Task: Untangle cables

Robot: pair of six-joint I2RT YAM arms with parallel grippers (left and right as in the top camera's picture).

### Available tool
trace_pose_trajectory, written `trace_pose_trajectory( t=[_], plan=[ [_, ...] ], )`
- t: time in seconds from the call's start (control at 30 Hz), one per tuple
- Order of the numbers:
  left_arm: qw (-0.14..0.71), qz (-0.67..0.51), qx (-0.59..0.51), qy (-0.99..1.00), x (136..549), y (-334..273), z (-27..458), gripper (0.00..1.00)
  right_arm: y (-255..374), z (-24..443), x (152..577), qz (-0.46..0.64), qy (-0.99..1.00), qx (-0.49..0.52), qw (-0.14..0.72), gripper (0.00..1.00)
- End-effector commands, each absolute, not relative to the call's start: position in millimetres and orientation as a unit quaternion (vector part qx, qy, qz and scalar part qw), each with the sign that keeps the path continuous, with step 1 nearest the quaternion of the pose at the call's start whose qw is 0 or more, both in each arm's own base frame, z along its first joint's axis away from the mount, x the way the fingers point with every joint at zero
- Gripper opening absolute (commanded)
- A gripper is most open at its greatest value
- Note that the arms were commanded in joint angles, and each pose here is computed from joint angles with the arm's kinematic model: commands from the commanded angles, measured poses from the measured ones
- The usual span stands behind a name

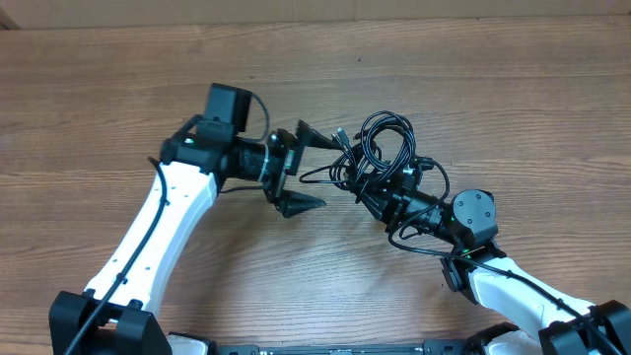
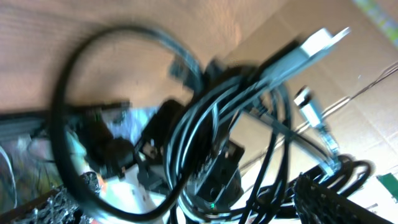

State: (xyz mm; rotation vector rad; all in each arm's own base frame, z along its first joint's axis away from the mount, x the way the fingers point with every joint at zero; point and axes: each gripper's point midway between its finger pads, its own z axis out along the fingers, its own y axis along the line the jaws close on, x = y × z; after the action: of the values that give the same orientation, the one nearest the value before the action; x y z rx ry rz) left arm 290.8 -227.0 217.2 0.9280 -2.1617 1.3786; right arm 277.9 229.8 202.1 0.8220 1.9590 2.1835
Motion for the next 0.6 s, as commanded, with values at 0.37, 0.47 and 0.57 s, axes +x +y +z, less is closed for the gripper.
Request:
trace_pose_trajectory(
  t=[0.37,0.47,0.57],
  plan=[
    [0.097,0.448,0.318,-0.83,309,-211,196,1.0,231,210,280,0.722,0.638,0.262,0.055,0.04],
    [0.089,0.435,0.318,-0.838,307,-214,192,1.0,231,210,280,0.722,0.638,0.262,0.055,0.04],
    [0.08,0.418,0.327,-0.844,307,-215,186,0.98,231,210,280,0.722,0.638,0.262,0.055,0.04]
  ],
)
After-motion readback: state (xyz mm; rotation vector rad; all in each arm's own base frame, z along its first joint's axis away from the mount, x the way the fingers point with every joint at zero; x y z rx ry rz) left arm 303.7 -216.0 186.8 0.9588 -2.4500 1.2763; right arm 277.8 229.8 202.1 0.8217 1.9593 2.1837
